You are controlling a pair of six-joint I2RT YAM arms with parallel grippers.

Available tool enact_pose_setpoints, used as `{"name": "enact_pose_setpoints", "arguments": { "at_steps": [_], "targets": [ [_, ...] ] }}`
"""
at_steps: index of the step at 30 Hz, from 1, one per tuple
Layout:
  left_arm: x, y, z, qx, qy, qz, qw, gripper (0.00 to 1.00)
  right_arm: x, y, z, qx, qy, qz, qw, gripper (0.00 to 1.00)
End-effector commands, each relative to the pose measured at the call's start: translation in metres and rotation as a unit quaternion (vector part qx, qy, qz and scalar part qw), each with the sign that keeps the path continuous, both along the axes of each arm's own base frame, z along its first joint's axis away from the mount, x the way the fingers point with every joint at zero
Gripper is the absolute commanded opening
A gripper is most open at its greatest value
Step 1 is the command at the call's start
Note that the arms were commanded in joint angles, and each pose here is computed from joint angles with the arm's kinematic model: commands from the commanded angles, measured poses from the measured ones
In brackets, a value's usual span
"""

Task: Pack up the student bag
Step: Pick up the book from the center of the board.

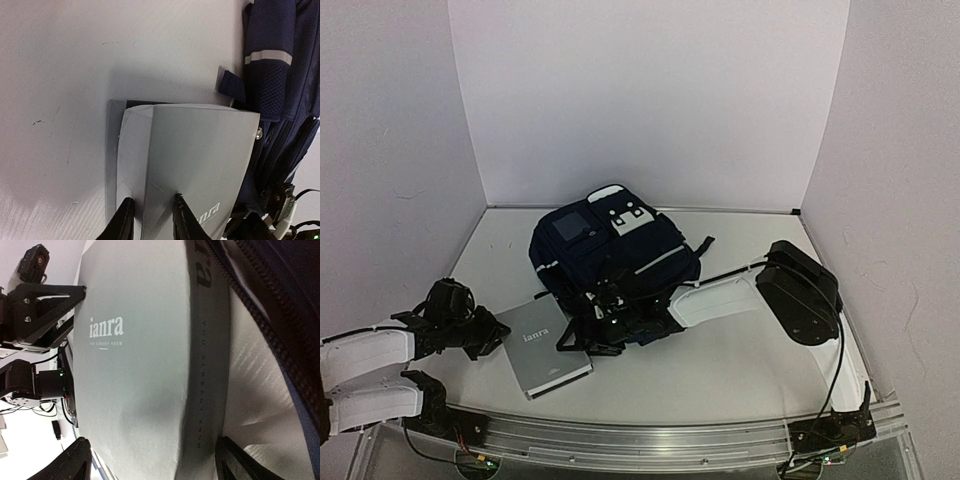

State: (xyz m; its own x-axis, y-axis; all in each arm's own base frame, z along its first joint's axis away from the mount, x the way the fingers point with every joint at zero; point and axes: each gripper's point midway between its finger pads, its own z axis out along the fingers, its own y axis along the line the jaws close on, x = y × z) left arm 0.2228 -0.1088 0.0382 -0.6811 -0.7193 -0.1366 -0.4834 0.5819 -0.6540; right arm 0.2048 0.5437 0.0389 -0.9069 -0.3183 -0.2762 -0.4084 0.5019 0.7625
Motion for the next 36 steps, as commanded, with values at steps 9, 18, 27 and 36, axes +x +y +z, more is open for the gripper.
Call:
{"name": "enact_pose_setpoints", "arguments": {
  "at_steps": [9, 18, 27, 36],
  "targets": [
    [-0.007, -0.004, 0.003, -0.031, -0.022, -0.002, 0.999, 0.0, -0.001, 0.021, 0.07, 0.17, 0.097, -0.015, 0.981, 0.76],
    [0.003, -0.017, 0.073, -0.067, -0.178, -0.055, 0.98, 0.0, 0.02, -0.001, 0.087, 0.176, 0.051, -0.056, 0.981, 0.76],
    [-0.003, -0.02, 0.11, -0.088, -0.248, -0.068, 0.962, 0.0, 0.035, -0.023, 0.096, 0.177, 0.021, -0.073, 0.981, 0.79],
    [-0.004, -0.032, 0.144, -0.106, -0.296, -0.108, 0.943, 0.0, 0.032, -0.028, 0.079, 0.167, 0.01, -0.068, 0.984, 0.87]
  ]
}}
